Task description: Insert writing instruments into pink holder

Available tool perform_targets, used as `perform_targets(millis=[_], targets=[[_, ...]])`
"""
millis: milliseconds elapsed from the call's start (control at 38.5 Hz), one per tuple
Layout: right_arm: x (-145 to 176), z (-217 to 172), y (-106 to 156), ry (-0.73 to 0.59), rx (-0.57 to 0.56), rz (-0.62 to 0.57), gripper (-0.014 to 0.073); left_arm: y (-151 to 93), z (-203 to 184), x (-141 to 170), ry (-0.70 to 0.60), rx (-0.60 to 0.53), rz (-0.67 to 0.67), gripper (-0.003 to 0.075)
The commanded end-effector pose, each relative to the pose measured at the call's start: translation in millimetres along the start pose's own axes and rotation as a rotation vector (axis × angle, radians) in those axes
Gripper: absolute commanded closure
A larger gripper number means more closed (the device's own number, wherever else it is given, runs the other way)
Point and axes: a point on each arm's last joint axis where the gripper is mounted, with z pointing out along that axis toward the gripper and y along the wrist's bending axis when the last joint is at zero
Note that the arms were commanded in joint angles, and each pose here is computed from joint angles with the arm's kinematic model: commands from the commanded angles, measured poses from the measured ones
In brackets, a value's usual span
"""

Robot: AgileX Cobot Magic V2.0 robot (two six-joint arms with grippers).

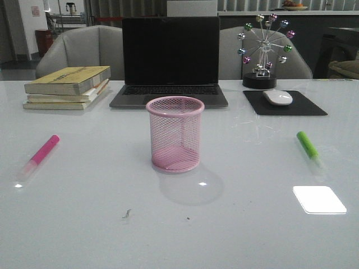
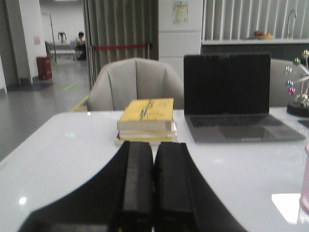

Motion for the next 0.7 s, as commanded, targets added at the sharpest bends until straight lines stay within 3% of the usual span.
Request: perform_targets(millis=[0, 182, 338, 442, 676], targets=[[-18, -3, 0, -0.21, 0.005, -0.004, 0.0564, 1, -5, -22, -0.257, -0.001, -0.02, 0.0621], [-49, -12, 1, -0.447, -0.014, 0.079, 0.0564, 1, -10, -58, -0.396, -0.001, -0.014, 0.062], [-90, -26, 4, -0.538, -0.028, 0.082, 0.0564, 0, -14, -99, -0.461, 0.003, 0.003, 0.062], [-120, -31, 7, -0.504, -0.028, 0.037, 0.0564, -2, -8, -123, -0.453, 0.01, 0.083, 0.0621], [-169, -10, 10, -0.286, -0.005, -0.005, 0.0564, -3, 34, -162, -0.383, 0.014, 0.093, 0.0618]])
